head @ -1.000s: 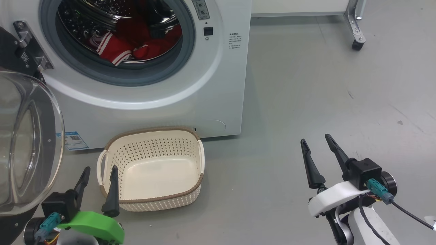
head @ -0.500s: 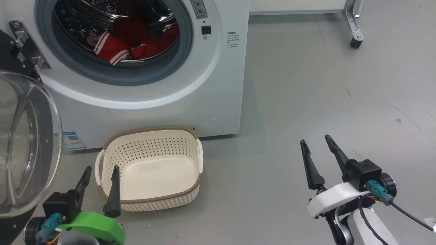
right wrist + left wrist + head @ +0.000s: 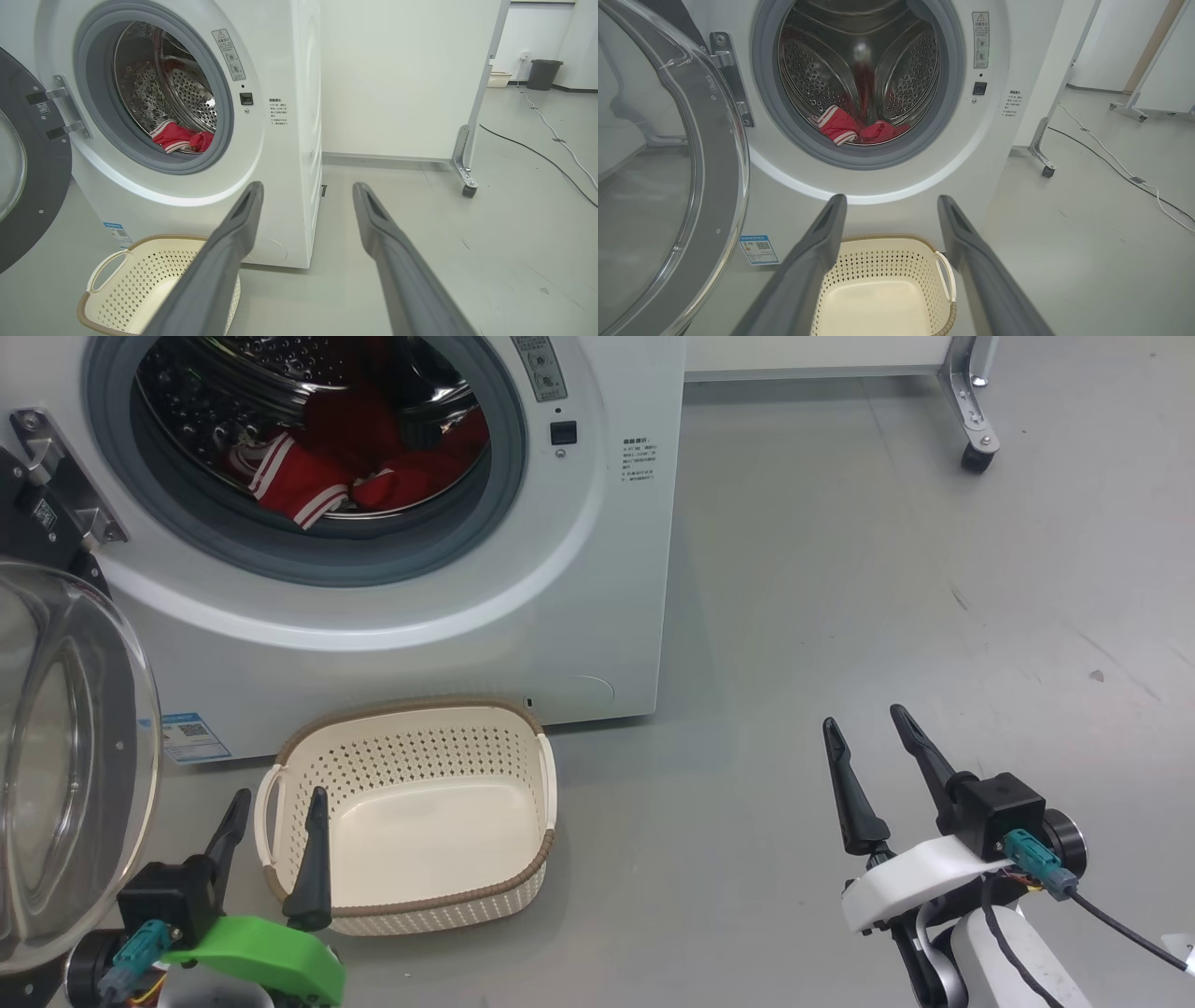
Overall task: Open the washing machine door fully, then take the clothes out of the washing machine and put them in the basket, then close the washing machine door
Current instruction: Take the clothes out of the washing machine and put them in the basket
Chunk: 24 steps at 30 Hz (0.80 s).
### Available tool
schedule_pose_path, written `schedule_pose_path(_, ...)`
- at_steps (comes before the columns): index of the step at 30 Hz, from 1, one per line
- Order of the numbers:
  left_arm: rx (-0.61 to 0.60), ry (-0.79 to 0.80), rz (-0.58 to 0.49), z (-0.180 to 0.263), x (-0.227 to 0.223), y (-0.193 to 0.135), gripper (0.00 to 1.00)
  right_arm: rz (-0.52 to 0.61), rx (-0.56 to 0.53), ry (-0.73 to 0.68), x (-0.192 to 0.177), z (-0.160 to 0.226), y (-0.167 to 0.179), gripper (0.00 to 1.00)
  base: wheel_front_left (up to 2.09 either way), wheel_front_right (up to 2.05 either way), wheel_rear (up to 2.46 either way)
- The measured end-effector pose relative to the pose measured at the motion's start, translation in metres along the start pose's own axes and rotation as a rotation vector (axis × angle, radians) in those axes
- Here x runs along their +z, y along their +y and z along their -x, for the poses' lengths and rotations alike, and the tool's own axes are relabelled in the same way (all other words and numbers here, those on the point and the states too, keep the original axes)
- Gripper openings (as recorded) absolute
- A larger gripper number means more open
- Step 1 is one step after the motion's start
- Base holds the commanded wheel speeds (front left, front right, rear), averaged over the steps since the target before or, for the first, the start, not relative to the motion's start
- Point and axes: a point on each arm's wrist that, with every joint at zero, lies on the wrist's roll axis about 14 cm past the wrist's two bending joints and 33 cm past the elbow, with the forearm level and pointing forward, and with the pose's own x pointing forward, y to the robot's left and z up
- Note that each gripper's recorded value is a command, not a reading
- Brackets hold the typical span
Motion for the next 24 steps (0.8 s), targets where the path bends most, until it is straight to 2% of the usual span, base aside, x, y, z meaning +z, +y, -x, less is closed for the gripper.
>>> schedule_pose_path(12, 0.002, -0.007, -0.002, 0.0001, 0.0021, -0.0001, 1.00, -0.001, 0.002, 0.005, -0.0016, 0.0001, 0.0008, 1.00, 0.90, -0.90, 0.00)
schedule_pose_path(24, -0.003, -0.015, -0.008, 0.0012, 0.0048, -0.0021, 1.00, 0.000, 0.008, 0.000, -0.0001, 0.0008, 0.0030, 1.00, 0.45, -0.45, 0.00)
